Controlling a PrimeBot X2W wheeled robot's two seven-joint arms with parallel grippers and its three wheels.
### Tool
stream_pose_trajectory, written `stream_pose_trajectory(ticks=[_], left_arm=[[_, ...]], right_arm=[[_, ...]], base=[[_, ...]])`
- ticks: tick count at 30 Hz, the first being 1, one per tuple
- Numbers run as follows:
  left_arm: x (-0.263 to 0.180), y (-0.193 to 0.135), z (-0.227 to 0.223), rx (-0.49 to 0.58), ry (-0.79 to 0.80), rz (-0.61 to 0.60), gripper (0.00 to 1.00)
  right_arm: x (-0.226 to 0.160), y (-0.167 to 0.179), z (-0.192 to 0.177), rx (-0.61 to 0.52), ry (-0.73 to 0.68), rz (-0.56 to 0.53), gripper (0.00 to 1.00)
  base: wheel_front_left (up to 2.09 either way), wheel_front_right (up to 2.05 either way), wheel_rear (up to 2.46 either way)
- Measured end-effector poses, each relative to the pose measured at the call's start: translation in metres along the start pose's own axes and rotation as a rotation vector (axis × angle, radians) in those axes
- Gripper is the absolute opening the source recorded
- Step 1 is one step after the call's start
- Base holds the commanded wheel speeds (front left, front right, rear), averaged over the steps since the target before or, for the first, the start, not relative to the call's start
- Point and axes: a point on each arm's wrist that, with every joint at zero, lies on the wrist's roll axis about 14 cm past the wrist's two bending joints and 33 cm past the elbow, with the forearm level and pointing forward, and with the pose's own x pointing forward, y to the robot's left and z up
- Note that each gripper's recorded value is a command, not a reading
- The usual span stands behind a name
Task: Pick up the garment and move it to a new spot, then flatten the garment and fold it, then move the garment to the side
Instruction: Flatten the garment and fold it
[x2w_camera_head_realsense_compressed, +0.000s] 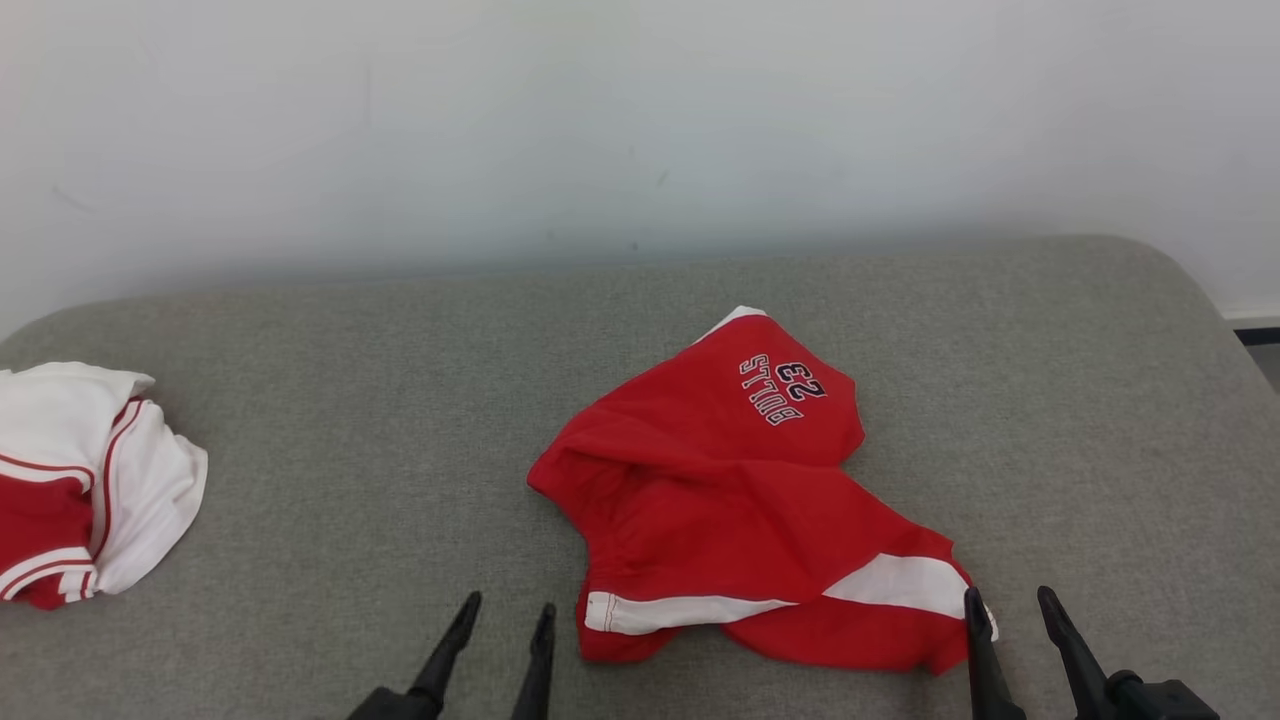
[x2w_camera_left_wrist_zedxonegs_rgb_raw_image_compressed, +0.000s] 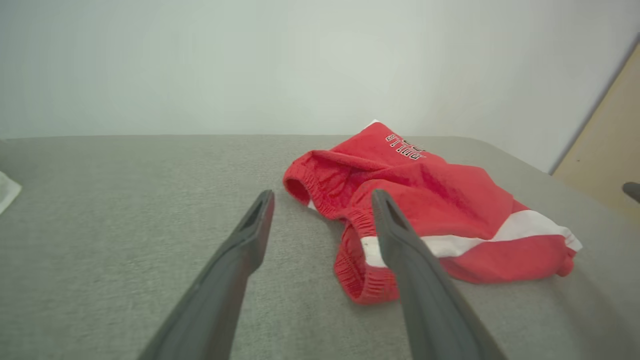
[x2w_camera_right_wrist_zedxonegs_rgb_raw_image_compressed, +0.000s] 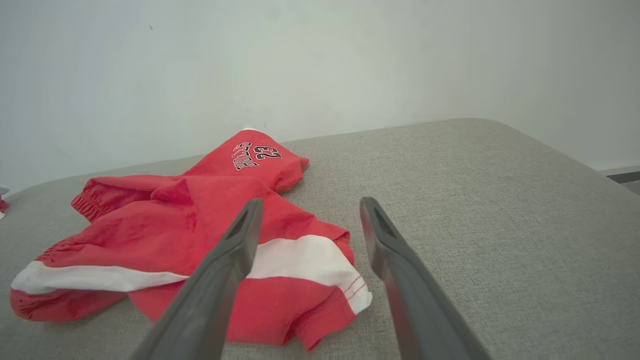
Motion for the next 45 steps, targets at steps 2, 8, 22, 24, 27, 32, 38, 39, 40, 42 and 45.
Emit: stream_pose_trajectory(ticks=[2, 8, 22, 24, 27, 32, 38, 39, 40, 42, 45], left_arm=[[0.005, -0.012, -0.006, -0.006, 0.021, -0.041, 1.00], [0.019, -0.031, -0.034, -0.044, 0.121, -0.127, 1.00], [0.034, -0.043, -0.073, -0.058, 0.280, -0.228, 1.00], [0.037, -0.045, -0.071, -0.055, 0.279, -0.241, 0.43], [0.039, -0.046, -0.069, -0.060, 0.274, -0.247, 0.00], [0.036, -0.035, -0.062, -0.063, 0.260, -0.221, 0.00], [0.031, 0.005, -0.037, -0.044, 0.182, -0.124, 0.00], [0.029, 0.012, -0.032, -0.041, 0.166, -0.106, 0.00], [0.027, 0.017, -0.028, -0.037, 0.154, -0.091, 0.00], [0.020, 0.025, -0.021, -0.027, 0.130, -0.070, 0.00], [0.006, 0.028, -0.025, -0.038, 0.136, -0.049, 0.00]], right_arm=[[-0.001, 0.000, -0.002, 0.005, 0.007, -0.004, 1.00], [-0.002, 0.000, -0.009, 0.020, 0.027, -0.018, 1.00], [-0.001, -0.008, -0.012, 0.026, 0.036, -0.057, 1.00], [-0.002, -0.010, -0.012, 0.023, 0.038, -0.061, 1.00], [-0.003, -0.011, -0.012, 0.021, 0.036, -0.066, 1.00], [-0.003, -0.009, -0.016, 0.023, 0.049, -0.057, 1.00], [0.005, 0.005, -0.016, 0.021, 0.048, -0.012, 1.00], [0.006, 0.007, -0.017, 0.020, 0.049, -0.004, 1.00], [0.008, 0.010, -0.017, 0.021, 0.049, 0.003, 1.00], [0.010, 0.014, -0.017, 0.020, 0.050, 0.019, 1.00], [0.012, 0.019, -0.018, 0.018, 0.052, 0.035, 1.00]], base=[[0.00, 0.00, 0.00], [0.00, 0.00, 0.00], [0.00, 0.00, 0.00], [0.00, 0.00, 0.00], [0.00, 0.00, 0.00], [0.00, 0.00, 0.00], [0.00, 0.00, 0.00], [0.00, 0.00, 0.00], [0.00, 0.00, 0.00], [0.00, 0.00, 0.00], [0.00, 0.00, 0.00]])
